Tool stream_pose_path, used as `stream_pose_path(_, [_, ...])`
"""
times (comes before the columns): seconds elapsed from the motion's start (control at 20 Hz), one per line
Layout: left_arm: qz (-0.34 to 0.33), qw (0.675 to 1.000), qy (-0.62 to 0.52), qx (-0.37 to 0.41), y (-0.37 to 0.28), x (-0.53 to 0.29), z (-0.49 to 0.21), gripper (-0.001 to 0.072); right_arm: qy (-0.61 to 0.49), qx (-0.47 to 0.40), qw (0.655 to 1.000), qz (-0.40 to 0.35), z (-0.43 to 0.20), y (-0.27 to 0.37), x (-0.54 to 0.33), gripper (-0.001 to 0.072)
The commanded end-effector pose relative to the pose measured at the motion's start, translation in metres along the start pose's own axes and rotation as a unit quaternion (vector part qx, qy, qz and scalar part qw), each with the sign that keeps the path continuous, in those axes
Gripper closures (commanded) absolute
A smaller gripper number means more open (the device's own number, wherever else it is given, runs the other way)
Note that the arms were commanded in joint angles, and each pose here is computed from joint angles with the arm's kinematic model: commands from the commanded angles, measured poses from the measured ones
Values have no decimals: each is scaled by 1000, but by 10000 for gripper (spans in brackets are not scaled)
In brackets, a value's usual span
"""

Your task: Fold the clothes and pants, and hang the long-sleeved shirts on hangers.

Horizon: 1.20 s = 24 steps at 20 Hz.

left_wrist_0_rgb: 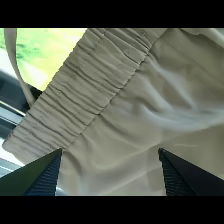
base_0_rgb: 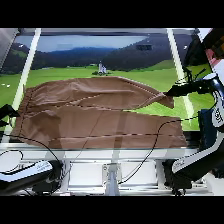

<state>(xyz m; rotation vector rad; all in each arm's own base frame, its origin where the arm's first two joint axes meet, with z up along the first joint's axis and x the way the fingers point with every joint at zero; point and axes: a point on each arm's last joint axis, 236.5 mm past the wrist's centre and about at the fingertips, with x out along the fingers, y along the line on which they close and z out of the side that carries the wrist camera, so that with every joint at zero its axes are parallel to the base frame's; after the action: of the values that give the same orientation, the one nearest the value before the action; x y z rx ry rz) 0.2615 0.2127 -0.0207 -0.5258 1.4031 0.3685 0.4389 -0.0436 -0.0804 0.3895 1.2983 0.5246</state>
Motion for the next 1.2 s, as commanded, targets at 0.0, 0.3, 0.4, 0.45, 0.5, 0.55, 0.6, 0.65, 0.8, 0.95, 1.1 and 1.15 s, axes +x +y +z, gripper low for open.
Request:
stream_pose_path(0.0, [-5,1000,-2,-3,-2,0,1,15,-27,-40,999,-13,23,16,-28,699])
stream_pose_path(0.3, [0,1000,-24,0,-1,-9,13,15,-50,-176,976,-121,47,58,-126,700])
stream_pose_path(0.4, [2,999,-36,1,0,-15,20,15,4,-187,970,-155,13,63,-140,700])
stream_pose_path(0.45, [4,999,-43,1,0,-17,24,15,29,-182,971,-150,-7,68,-141,701])
stream_pose_path(0.5, [5,999,-47,1,1,-17,26,15,58,-172,974,-135,-32,75,-137,701])
stream_pose_path(0.55, [5,999,-51,1,1,-17,28,15,88,-160,976,-118,-59,80,-129,701])
stream_pose_path(0.6, [3,999,-55,0,0,-17,29,15,118,-145,978,-96,-88,85,-118,701])
stream_pose_path(0.65, [3,999,-55,0,0,-17,30,15,150,-127,978,-74,-118,90,-106,701])
stream_pose_path(0.8, [3,999,-55,0,0,-17,30,15,238,-79,968,-32,-202,95,-76,701])
stream_pose_path(0.95, [3,998,-55,0,0,-17,30,15,306,-39,951,2,-267,98,-53,699])
stream_pose_path(1.1, [4,998,-61,0,1,-17,33,15,284,-28,958,-27,-270,81,-33,460])
stream_pose_path(1.15, [5,998,-62,0,1,-17,33,15,266,-17,963,-47,-260,75,-31,314])
